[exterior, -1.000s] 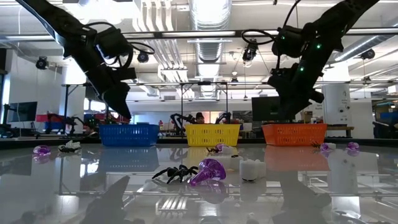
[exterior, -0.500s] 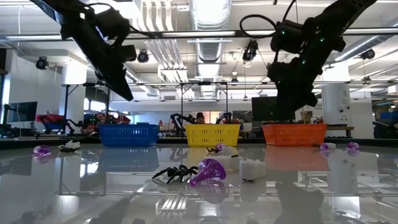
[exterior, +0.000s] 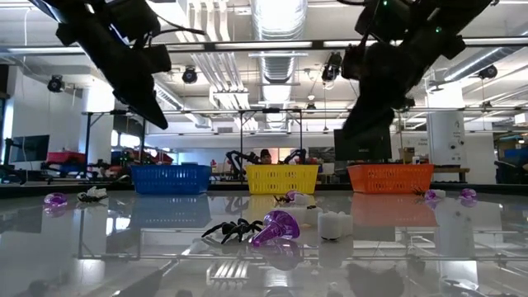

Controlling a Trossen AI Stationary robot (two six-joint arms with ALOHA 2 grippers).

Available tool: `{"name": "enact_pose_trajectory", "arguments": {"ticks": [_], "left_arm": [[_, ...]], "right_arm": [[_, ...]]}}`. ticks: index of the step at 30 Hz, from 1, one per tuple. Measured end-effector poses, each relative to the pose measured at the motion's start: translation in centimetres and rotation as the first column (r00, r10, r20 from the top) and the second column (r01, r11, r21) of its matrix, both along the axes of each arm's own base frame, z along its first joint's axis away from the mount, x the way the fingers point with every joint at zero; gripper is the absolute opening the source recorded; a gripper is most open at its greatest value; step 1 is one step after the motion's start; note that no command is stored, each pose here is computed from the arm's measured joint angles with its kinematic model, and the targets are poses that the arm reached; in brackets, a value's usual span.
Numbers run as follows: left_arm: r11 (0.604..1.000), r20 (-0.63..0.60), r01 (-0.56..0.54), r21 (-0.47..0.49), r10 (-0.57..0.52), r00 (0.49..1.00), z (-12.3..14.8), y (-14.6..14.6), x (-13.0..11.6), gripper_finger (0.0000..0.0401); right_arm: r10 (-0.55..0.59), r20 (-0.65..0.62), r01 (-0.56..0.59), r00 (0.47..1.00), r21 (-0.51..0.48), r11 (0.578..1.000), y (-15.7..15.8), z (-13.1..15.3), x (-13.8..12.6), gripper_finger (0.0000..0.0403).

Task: Sort Halloween decoration
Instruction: Put the purple witch hat toy into the orange basket

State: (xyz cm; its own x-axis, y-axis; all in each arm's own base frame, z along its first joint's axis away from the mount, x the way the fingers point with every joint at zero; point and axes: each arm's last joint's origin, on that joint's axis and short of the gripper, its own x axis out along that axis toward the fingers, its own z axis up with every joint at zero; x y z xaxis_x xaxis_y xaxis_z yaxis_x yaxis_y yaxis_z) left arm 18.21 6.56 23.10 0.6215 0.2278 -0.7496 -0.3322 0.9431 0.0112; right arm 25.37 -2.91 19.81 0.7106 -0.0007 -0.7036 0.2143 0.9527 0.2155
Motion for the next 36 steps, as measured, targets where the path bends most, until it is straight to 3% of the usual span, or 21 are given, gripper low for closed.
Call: {"name": "enact_pose_trajectory", "arguments": {"ticks": [5, 11, 17, 36], "left_arm": [[0.998, 0.008, 0.067, -0.008, -0.067, 0.998, 0.1, -1.4, 0.4, 0.0111], [0.993, 0.009, 0.12, -0.019, -0.12, 0.993, 0.0, -2.7, 0.7, 0.0111], [0.99, 0.009, 0.14, -0.02, -0.139, 0.99, 0.0, -3.1, 0.8, 0.0111], [0.99, 0.009, 0.136, -0.021, -0.136, 0.991, 0.0, -3.1, 0.8, 0.0111]], "right_arm": [[0.077, 0.069, -0.072, 0.995, -0.073, 0.995, 0.3, -0.5, 1.5, 0.0139], [0.142, 0.027, -0.137, 0.99, -0.137, 0.981, 0.1, -3.0, 2.9, 0.0139], [0.18, 0.069, -0.164, 0.981, -0.19, 0.968, -0.1, -4.9, 4.6, 0.0139], [0.208, 0.076, -0.186, 0.975, -0.229, 0.955, -0.4, -7.7, 6.5, 0.0139]]}}
